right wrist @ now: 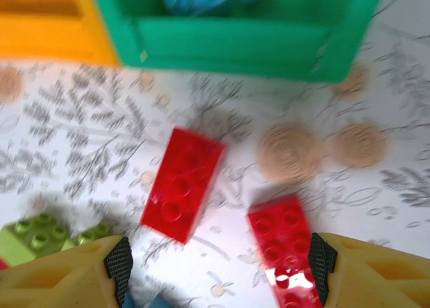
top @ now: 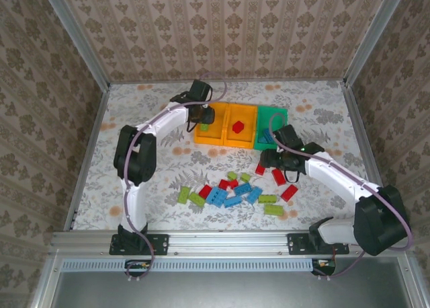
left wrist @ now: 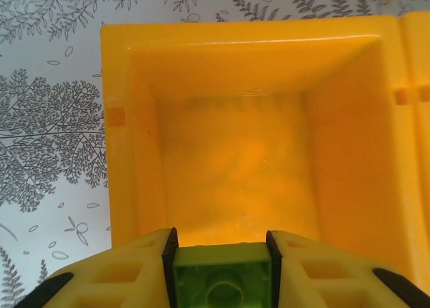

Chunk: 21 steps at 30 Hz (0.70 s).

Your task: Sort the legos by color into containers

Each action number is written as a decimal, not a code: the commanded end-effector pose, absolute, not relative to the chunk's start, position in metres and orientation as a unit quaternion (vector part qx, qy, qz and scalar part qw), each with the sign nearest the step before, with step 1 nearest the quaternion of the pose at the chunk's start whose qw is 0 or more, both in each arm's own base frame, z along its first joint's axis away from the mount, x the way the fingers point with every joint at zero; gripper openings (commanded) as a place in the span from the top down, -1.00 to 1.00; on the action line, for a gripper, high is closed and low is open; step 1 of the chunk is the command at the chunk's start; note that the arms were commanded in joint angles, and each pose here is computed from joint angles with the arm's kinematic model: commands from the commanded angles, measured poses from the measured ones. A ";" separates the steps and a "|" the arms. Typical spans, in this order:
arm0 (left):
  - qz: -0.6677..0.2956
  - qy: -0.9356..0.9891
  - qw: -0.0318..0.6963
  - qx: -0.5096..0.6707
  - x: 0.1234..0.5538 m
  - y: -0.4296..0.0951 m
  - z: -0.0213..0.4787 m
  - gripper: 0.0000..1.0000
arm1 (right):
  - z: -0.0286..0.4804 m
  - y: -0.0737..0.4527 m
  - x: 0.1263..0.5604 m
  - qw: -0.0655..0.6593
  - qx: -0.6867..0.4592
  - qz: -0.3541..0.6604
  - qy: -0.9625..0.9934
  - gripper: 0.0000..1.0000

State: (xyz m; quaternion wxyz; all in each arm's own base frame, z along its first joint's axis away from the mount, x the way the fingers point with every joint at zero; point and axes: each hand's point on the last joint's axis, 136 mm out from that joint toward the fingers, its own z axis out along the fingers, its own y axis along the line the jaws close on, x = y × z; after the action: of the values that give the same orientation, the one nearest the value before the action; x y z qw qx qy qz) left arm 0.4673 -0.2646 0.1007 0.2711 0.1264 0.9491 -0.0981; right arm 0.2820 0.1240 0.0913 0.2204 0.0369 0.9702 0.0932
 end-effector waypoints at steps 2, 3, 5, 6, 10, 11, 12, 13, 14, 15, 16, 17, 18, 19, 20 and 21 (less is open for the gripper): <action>-0.131 0.940 0.289 0.125 0.482 -0.278 0.111 0.12 | 0.096 0.162 0.268 0.233 -0.046 0.130 0.963 -0.44; -0.143 0.939 0.287 0.122 0.482 -0.281 0.111 0.04 | 0.096 0.167 0.268 0.235 -0.063 0.132 0.961 -0.42; -0.178 0.937 0.276 0.118 0.479 -0.287 0.113 -0.06 | 0.093 0.171 0.267 0.230 -0.089 0.129 0.960 -0.38; -0.188 0.937 0.272 0.115 0.477 -0.289 0.115 -0.16 | 0.091 0.173 0.266 0.226 -0.102 0.126 0.961 -0.37; -0.212 0.930 0.280 0.107 0.466 -0.289 0.137 -0.41 | 0.086 0.179 0.260 0.215 -0.143 0.122 0.958 -0.35; -0.217 0.928 0.285 0.106 0.464 -0.288 0.143 -0.44 | 0.085 0.181 0.259 0.213 -0.152 0.123 0.957 -0.35; -0.223 0.924 0.292 0.105 0.461 -0.288 0.151 -0.49 | 0.083 0.185 0.257 0.209 -0.164 0.126 0.956 -0.34; -0.227 0.922 0.296 0.103 0.456 -0.285 0.157 -0.57 | 0.081 0.189 0.256 0.207 -0.175 0.128 0.954 -0.35; -0.229 0.920 0.301 0.102 0.452 -0.283 0.162 -0.68 | 0.079 0.193 0.255 0.204 -0.186 0.127 0.953 -0.35; -0.231 0.918 0.306 0.101 0.448 -0.280 0.168 -0.80 | 0.077 0.196 0.255 0.201 -0.197 0.123 0.952 -0.35; -0.233 0.916 0.312 0.100 0.443 -0.278 0.173 -0.89 | 0.075 0.200 0.254 0.196 -0.205 0.121 0.951 -0.35; -0.234 0.914 0.317 0.098 0.439 -0.274 0.177 -0.99 | 0.069 0.204 0.253 0.186 -0.213 0.118 0.952 -0.35; -0.230 0.914 0.319 0.096 0.434 -0.269 0.179 -1.00 | 0.066 0.207 0.253 0.183 -0.222 0.115 0.951 -0.36; -0.227 0.914 0.323 0.095 0.429 -0.264 0.182 -1.00 | 0.063 0.210 0.254 0.181 -0.229 0.109 0.950 -0.35; -0.224 0.914 0.326 0.094 0.425 -0.259 0.184 -1.00 | 0.061 0.213 0.254 0.177 -0.233 0.104 0.950 -0.36; -0.219 0.915 0.325 0.093 0.419 -0.254 0.183 -1.00 | 0.058 0.214 0.256 0.174 -0.237 0.094 0.951 -0.35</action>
State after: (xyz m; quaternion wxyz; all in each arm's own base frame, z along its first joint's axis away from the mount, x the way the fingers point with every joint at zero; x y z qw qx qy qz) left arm 0.4228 -0.2650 0.1644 0.3008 0.1018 0.9234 -0.2155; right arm 0.2474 0.2024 0.0537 0.1656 -0.2100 0.9582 0.1011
